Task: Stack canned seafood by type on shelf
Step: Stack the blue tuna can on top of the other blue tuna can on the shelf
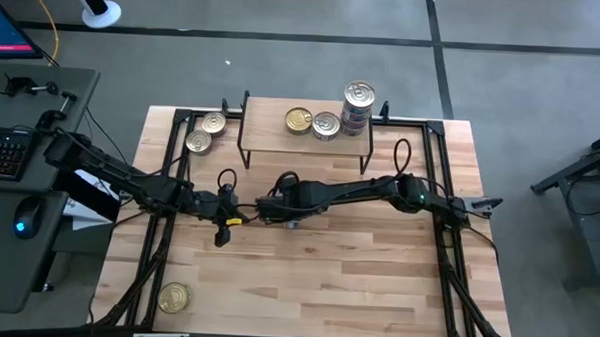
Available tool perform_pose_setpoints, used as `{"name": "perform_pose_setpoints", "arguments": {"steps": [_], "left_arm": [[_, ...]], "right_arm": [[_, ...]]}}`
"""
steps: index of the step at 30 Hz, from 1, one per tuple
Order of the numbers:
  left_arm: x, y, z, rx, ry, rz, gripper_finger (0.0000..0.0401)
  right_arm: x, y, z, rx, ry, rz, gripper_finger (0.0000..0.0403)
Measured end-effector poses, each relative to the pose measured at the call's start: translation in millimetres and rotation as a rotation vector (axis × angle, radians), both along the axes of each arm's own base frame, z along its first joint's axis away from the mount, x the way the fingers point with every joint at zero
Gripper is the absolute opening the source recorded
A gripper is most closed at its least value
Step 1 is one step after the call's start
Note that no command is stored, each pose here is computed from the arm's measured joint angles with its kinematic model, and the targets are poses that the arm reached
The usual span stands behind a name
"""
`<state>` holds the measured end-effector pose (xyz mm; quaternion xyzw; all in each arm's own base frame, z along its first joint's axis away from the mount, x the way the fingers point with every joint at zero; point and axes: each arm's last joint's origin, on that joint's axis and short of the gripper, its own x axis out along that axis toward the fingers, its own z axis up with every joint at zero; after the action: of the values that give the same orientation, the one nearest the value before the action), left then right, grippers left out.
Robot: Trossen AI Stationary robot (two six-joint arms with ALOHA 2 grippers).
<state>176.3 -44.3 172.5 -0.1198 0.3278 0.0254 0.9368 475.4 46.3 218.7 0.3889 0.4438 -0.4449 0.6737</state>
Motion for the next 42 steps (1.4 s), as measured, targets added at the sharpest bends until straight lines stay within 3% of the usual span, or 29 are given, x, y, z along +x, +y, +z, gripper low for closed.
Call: {"name": "perform_pose_setpoints", "arguments": {"steps": [12,25,28,35,42], "left_arm": [[0.0,-0.1,0.0,-0.003,0.001,-0.001,0.0000],[0.0,-0.1,0.0,-0.019,0.001,0.012,0.0000],[0.0,-0.1,0.1,-0.023,0.001,0.015,0.0000],[-0.4,0.1,-0.4,-0.018,0.008,0.019,0.0000],[-0.3,0.1,-0.3,-0.019,0.008,0.017,0.0000]], "right_arm": [[-0.5,-1.0,-1.5,-0.042,0.011,0.018,0.0260],[12.4,-0.3,3.3,-0.110,-0.035,0.366,0.0260],[9.9,-0.3,12.3,-0.099,-0.051,0.323,0.0260],[-7.7,20.0,24.8,-0.086,-0.024,0.011,0.0260],[-0.1,28.0,9.6,-0.096,-0.088,-0.015,0.0260]]}}
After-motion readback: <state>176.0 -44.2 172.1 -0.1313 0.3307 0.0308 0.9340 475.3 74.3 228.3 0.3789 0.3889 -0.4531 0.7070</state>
